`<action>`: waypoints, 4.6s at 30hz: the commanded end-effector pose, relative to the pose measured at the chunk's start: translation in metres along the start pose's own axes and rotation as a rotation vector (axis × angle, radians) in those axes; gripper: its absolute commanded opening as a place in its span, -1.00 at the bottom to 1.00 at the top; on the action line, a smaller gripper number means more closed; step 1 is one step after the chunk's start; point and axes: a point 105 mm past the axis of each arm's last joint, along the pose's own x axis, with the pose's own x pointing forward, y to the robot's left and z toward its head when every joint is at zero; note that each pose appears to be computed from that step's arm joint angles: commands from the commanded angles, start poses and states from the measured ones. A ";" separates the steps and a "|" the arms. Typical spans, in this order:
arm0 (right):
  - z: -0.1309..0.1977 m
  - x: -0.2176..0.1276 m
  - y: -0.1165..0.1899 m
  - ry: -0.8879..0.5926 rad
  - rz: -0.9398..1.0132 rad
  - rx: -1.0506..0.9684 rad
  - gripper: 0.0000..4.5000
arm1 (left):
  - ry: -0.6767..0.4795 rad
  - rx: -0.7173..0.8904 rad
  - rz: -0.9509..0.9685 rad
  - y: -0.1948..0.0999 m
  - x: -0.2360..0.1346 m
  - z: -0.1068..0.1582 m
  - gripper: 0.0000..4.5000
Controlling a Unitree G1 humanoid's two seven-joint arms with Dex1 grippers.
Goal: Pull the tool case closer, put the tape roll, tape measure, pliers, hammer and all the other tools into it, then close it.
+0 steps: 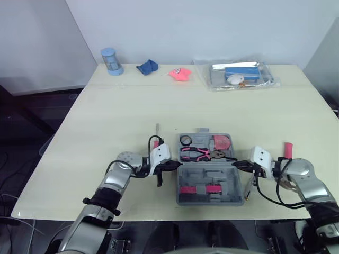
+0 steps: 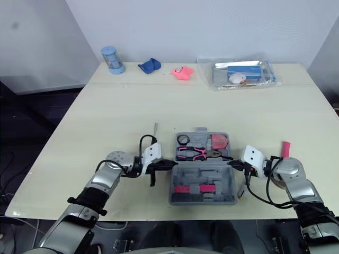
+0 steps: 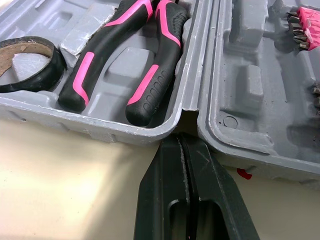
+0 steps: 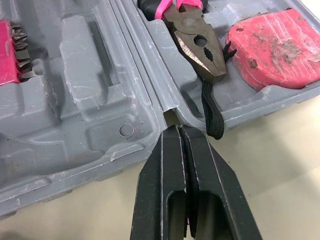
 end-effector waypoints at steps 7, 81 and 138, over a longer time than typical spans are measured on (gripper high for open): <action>0.009 -0.010 0.003 -0.033 0.005 -0.040 -0.97 | -0.088 0.082 0.020 0.003 -0.007 0.026 -1.00; -0.028 -0.203 0.045 -0.169 -0.816 0.453 0.96 | -0.246 -0.353 0.627 -0.059 -0.180 -0.024 1.00; -0.031 -0.042 0.072 -0.102 -0.870 0.793 0.96 | -0.320 0.207 -0.168 -0.069 -0.126 0.110 1.00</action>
